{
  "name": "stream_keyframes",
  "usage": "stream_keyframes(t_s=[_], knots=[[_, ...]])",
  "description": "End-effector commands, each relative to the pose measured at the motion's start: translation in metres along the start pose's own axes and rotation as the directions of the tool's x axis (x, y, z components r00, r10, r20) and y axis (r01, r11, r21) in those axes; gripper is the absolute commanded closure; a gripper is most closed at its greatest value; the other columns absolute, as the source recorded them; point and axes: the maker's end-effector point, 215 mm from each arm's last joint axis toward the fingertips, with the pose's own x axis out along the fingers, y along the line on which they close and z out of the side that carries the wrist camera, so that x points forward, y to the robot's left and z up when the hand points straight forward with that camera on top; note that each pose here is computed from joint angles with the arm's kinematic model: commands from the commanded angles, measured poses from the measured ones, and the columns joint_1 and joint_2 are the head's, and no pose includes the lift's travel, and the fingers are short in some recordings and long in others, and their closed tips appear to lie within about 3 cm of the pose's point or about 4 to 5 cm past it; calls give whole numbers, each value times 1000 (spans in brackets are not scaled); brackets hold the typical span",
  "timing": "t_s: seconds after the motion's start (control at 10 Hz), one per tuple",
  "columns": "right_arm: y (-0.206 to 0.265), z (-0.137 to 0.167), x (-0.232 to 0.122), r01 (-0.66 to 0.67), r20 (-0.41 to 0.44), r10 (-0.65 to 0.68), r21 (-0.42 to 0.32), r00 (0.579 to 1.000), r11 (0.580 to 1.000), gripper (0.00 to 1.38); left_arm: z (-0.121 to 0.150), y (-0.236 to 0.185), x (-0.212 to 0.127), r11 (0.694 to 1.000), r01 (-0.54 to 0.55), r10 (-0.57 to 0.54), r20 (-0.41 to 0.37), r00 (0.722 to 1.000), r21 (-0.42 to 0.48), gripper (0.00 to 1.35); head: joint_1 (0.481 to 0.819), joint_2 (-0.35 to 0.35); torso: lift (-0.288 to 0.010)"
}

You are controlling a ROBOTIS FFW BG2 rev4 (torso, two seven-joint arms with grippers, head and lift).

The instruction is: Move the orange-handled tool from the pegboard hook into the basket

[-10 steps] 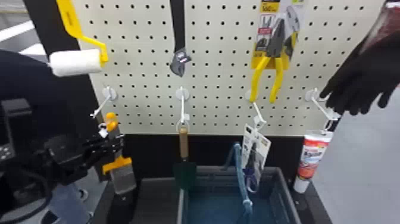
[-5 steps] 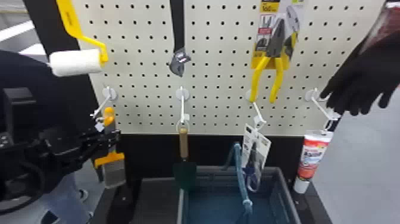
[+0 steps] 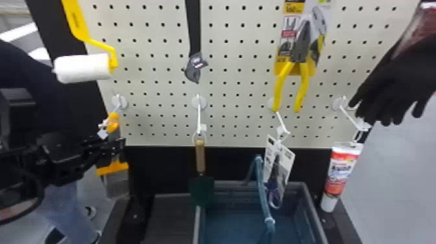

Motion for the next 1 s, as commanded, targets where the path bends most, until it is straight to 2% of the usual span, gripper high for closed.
stream_keyframes(t_s=[0.0,0.3,0.6,0.9], knots=[[0,-1,0,-1,-1,1,-1,1000,1000,395,-3,2,-2,1000,-6,6,-10,1000,-8,1211,549,0,-100],[0,0,-1,0,-1,0,1,1000,1000,395,-12,4,-5,1000,-2,1,-44,999,-23,1211,549,0,-100],[0,0,-1,0,-1,0,2,1000,1000,395,0,6,-15,1000,-15,16,-61,998,23,1211,549,0,-100],[-1,0,-1,1,-1,-1,2,1000,1000,395,-1,4,-19,999,-29,30,-62,998,21,1211,549,0,-100]])
